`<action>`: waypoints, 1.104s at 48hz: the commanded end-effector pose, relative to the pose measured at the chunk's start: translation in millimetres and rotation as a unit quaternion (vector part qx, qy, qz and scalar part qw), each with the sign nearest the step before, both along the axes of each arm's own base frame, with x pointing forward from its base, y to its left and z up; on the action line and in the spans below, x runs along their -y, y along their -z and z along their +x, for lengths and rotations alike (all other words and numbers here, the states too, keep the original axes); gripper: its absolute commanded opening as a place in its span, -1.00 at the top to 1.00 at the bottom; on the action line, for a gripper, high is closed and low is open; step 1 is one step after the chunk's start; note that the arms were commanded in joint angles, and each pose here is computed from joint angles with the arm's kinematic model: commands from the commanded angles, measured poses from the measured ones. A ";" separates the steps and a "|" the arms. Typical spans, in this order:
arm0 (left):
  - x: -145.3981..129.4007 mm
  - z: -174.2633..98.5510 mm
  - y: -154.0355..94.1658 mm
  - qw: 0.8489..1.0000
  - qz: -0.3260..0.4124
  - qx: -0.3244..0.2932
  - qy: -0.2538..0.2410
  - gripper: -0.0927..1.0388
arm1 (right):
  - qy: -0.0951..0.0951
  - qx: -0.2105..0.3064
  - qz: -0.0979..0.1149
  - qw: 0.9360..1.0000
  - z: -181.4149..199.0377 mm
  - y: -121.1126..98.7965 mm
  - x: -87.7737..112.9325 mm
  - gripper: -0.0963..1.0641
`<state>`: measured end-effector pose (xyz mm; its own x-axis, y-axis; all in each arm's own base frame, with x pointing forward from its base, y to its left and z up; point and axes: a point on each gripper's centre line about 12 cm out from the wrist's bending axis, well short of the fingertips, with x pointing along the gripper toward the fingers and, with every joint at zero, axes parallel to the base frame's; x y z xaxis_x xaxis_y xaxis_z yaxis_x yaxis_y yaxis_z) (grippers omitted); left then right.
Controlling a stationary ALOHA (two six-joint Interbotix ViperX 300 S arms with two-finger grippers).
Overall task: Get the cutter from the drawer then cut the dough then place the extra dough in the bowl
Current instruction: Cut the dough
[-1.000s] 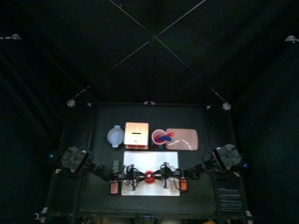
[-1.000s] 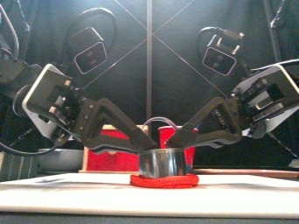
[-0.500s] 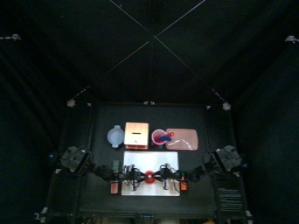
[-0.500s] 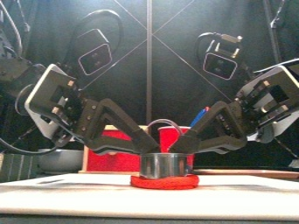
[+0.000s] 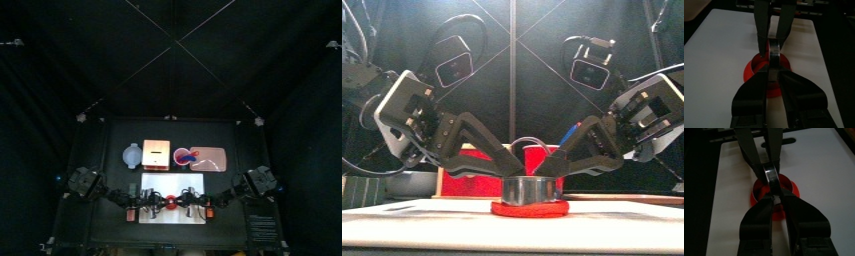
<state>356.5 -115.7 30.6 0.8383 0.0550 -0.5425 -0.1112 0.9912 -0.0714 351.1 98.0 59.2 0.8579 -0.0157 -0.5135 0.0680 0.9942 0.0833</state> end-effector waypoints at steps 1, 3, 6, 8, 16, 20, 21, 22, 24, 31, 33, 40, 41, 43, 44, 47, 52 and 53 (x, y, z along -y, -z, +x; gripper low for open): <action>-5.4 -29.3 45.6 0.993 -0.002 -0.116 0.000 -0.17 | -0.009 -0.046 0.000 0.999 -4.1 18.4 -2.7 0.05; -4.6 -29.0 44.5 0.993 -0.001 -0.115 0.002 -0.17 | -0.011 -0.046 -0.001 0.999 -4.1 18.4 -2.8 0.05; -4.7 -27.9 43.2 0.994 -0.001 -0.113 0.002 -0.17 | -0.010 -0.047 -0.001 0.999 -4.0 18.5 -2.3 0.05; -5.6 -27.1 42.0 0.994 -0.001 -0.110 0.001 -0.17 | -0.010 -0.046 -0.001 0.999 -3.9 18.4 -2.2 0.05; -12.5 -21.7 30.8 0.995 -0.003 -0.096 -0.006 -0.18 | -0.008 -0.042 0.000 0.999 -2.0 13.8 0.5 0.05; -16.4 -19.5 27.0 0.996 0.001 -0.090 -0.004 -0.19 | -0.013 -0.042 0.000 0.999 -1.3 11.0 1.5 0.05; -17.2 -18.8 25.9 0.996 0.001 -0.088 -0.004 -0.20 | -0.014 -0.043 0.001 0.999 -1.2 10.2 1.6 0.05; -17.5 -18.2 24.7 0.996 0.002 -0.086 -0.003 -0.21 | -0.016 -0.043 0.001 0.999 -1.2 9.9 1.3 0.05; -18.0 -15.5 20.7 0.997 0.003 -0.080 -0.001 -0.23 | -0.017 -0.044 0.002 0.999 -0.8 9.5 1.1 0.05; -20.2 -9.6 7.6 0.998 0.009 -0.057 0.000 -0.41 | -0.009 -0.058 0.006 0.998 1.4 10.5 8.8 0.01; -21.4 -8.4 5.0 0.999 0.011 -0.052 -0.001 -0.47 | -0.003 -0.058 0.008 0.998 2.1 10.1 11.5 0.01; -23.7 -1.7 -12.8 1.000 0.014 -0.013 -0.006 -0.65 | -0.007 -0.060 0.006 0.998 3.8 8.1 14.9 0.01; -23.8 -0.6 -16.4 1.000 0.013 -0.005 -0.008 -0.65 | -0.008 -0.059 0.006 0.998 4.1 7.0 15.0 0.01; -24.6 1.1 -24.3 1.000 0.015 0.013 -0.010 -0.65 | -0.009 -0.059 0.006 0.998 4.1 6.2 14.7 0.00; -24.8 2.2 -28.8 1.000 0.015 0.022 -0.011 -0.65 | -0.010 -0.058 0.007 0.998 4.3 5.2 14.5 -0.01; -25.8 4.8 -42.8 0.998 0.018 0.051 -0.013 -0.65 | -0.012 -0.060 0.006 0.998 3.8 4.5 15.2 -0.05; -25.5 6.4 -60.6 0.996 0.027 0.079 -0.004 -0.65 | -0.013 -0.053 0.007 0.998 6.4 -0.4 15.6 -0.14; -25.4 6.8 -63.8 0.996 0.030 0.084 -0.003 -0.65 | -0.012 -0.050 0.008 0.999 7.3 -2.5 15.9 -0.16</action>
<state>359.7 -96.9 77.2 0.8963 0.0734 -0.4374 -0.0956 0.9950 -0.0287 363.5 86.7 69.9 0.8351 0.0163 -0.5498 0.0377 0.9955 0.0869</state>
